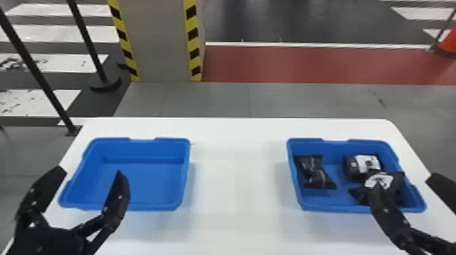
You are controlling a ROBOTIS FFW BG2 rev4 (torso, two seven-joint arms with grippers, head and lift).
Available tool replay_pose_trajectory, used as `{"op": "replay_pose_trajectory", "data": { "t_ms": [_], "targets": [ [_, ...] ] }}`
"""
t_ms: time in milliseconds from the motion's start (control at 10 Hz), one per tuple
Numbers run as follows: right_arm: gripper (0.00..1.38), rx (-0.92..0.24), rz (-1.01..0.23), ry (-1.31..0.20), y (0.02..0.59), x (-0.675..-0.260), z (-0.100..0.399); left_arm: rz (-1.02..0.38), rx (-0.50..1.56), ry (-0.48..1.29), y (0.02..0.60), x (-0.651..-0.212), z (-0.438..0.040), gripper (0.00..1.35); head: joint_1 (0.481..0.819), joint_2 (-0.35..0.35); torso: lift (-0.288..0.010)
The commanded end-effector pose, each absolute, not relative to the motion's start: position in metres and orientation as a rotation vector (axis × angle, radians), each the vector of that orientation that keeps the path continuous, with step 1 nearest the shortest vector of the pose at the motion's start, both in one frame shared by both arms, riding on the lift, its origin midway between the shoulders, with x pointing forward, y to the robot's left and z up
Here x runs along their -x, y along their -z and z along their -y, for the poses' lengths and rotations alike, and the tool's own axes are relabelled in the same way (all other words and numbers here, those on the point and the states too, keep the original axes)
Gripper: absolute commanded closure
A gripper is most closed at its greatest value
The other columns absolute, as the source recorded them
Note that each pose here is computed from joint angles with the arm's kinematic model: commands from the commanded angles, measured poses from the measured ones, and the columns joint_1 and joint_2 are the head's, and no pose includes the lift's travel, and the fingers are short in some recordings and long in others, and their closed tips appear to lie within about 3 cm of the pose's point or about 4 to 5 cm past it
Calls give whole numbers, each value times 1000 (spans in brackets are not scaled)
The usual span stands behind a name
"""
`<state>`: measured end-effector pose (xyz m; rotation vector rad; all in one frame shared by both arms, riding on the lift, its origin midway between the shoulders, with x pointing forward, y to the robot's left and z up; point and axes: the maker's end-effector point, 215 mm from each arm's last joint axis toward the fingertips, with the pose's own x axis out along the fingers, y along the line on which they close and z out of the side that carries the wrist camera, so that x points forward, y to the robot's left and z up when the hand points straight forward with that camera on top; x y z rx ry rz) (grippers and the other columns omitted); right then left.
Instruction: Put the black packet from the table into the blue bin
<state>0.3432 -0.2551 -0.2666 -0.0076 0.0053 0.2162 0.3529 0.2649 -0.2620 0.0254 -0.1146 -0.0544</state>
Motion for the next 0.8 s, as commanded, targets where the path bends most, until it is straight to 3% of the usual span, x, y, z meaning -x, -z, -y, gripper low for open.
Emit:
{"op": "replay_pose_trajectory", "data": {
  "t_ms": [0,700],
  "targets": [
    [151,11,-3,-215,266,-344,255,112,-25,54,263,-353,-265,114,695,16,-110],
    [151,13,-4,-217,266,-344,255,117,-24,57,261,-355,-263,114,695,14,-110]
  ]
}}
